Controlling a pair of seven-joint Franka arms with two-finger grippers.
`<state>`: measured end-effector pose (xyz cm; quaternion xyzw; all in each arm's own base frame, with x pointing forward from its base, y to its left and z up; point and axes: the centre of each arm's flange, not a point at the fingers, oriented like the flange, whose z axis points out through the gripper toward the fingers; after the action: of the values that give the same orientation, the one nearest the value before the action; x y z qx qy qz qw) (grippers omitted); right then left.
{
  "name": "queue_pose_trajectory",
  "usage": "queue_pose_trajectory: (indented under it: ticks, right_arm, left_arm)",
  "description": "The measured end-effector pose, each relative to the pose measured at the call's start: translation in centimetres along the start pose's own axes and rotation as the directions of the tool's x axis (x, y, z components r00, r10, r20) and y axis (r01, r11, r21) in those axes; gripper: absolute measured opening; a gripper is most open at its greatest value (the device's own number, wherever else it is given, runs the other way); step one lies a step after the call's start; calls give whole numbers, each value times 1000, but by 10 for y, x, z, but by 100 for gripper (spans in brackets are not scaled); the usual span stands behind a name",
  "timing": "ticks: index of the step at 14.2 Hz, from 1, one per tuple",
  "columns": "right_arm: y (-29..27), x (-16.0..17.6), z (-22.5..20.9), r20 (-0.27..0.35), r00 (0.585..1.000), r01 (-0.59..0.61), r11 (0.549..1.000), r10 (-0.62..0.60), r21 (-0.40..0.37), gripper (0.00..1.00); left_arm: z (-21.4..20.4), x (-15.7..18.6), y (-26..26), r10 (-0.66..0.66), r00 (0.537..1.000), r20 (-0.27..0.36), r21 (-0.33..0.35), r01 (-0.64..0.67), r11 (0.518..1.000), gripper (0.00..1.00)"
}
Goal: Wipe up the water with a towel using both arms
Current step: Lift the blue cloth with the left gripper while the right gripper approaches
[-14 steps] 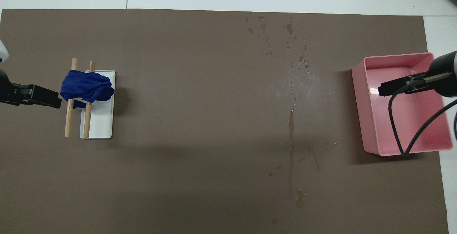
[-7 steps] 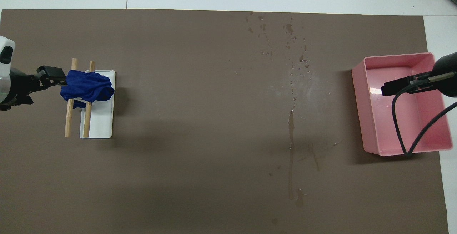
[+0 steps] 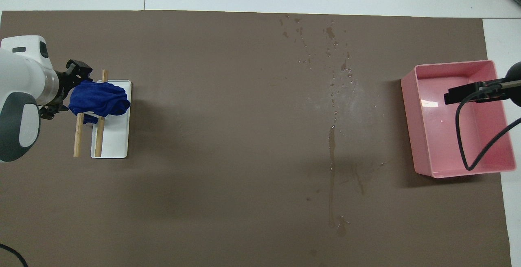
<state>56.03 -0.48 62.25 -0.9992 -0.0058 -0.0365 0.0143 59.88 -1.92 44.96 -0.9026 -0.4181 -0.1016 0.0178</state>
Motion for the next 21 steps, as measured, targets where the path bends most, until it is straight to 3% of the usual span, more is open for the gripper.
queue_pose_trajectory:
  ticks: [3,6,7,8,11,13,19,21]
  right_arm:
    - [-12,-1,8,23,977,-215,975,214,49,100]
    - [-22,0,13,68,905,-426,897,421,120,100]
    - [-25,0,15,90,873,-488,862,479,138,100]
    - [-29,0,16,115,837,-548,822,536,156,100]
    - [-47,3,20,184,705,-708,668,685,228,100]
    - [-76,5,23,220,615,-785,565,757,254,100]
    - [-138,9,28,396,280,-941,168,875,294,100]
    - [-151,8,34,430,215,-954,95,877,283,100]
  left_arm:
    - [19,-3,2,-13,1000,12,11,13,1000,100]
    - [29,-8,-3,-13,1000,25,30,12,999,98]
    - [29,-8,-4,-13,1000,23,31,12,999,93]
    - [28,-8,-5,-12,1000,20,36,11,999,79]
    - [24,-8,-6,0,1000,9,40,0,999,42]
    - [23,-11,-3,16,1000,5,37,-16,999,27]
    - [0,-3,6,30,1000,-6,31,-30,999,19]
    - [-24,-1,16,19,1000,4,4,-19,1000,19]
